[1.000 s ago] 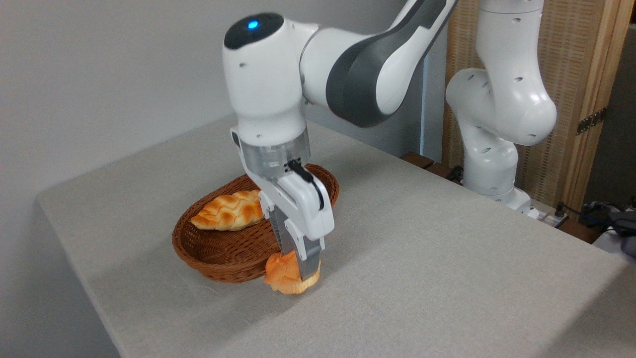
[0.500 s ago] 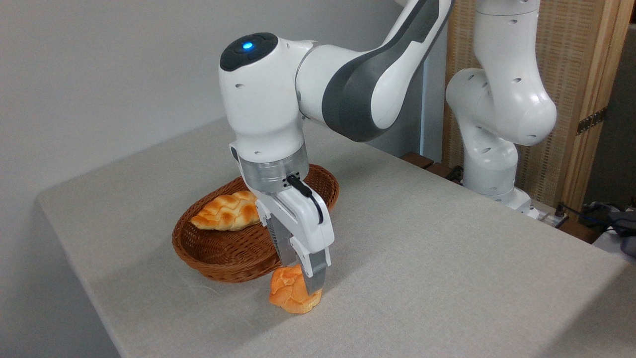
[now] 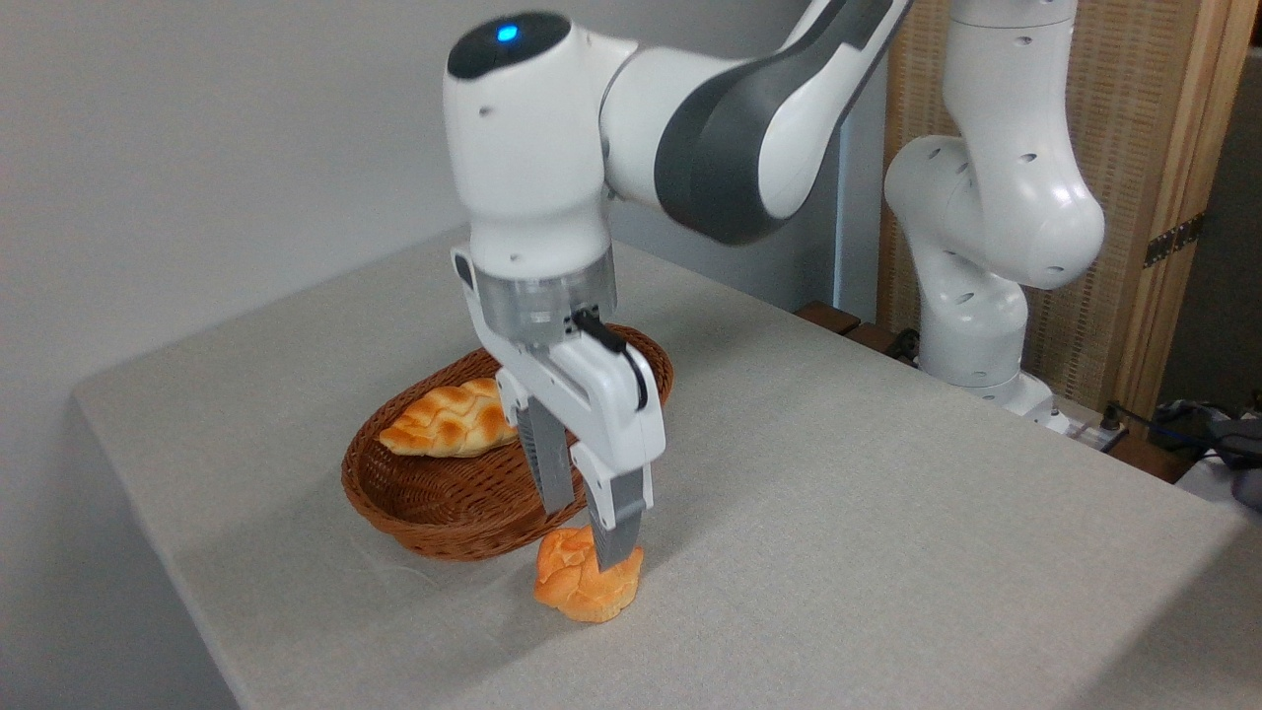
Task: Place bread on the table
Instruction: 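Open the gripper, release the bun, and raise the gripper above the basket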
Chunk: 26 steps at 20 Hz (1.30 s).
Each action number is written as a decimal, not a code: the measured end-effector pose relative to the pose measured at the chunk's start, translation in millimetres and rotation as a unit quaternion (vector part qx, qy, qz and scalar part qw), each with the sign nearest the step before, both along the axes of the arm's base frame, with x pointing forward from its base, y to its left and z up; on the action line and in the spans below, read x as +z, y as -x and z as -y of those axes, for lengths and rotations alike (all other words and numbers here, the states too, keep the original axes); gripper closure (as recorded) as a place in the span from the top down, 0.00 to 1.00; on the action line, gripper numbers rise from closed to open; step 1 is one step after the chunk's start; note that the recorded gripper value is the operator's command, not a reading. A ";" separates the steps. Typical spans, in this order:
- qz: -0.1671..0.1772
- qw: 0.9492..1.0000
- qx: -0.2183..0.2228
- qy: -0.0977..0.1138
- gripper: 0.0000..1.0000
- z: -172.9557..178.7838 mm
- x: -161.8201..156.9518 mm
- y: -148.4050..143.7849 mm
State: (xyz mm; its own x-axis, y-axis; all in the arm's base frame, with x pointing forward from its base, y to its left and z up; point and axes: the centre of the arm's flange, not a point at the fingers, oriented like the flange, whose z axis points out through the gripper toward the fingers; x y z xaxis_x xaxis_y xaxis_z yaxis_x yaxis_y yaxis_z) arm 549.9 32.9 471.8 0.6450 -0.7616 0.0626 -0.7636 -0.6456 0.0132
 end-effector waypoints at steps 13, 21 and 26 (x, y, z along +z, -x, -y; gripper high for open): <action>0.050 0.998 0.038 0.016 1.00 65.7 60.8 10.6; 0.051 0.998 0.034 0.017 1.00 85.8 69.3 14.9; 0.055 0.998 0.028 0.019 1.00 91.5 81.0 18.6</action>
State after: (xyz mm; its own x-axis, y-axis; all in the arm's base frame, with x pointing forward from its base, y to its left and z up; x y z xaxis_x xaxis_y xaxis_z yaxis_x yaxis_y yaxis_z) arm 531.3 -58.6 552.8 0.6738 -0.7206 0.1633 -0.7248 -0.6876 -0.0436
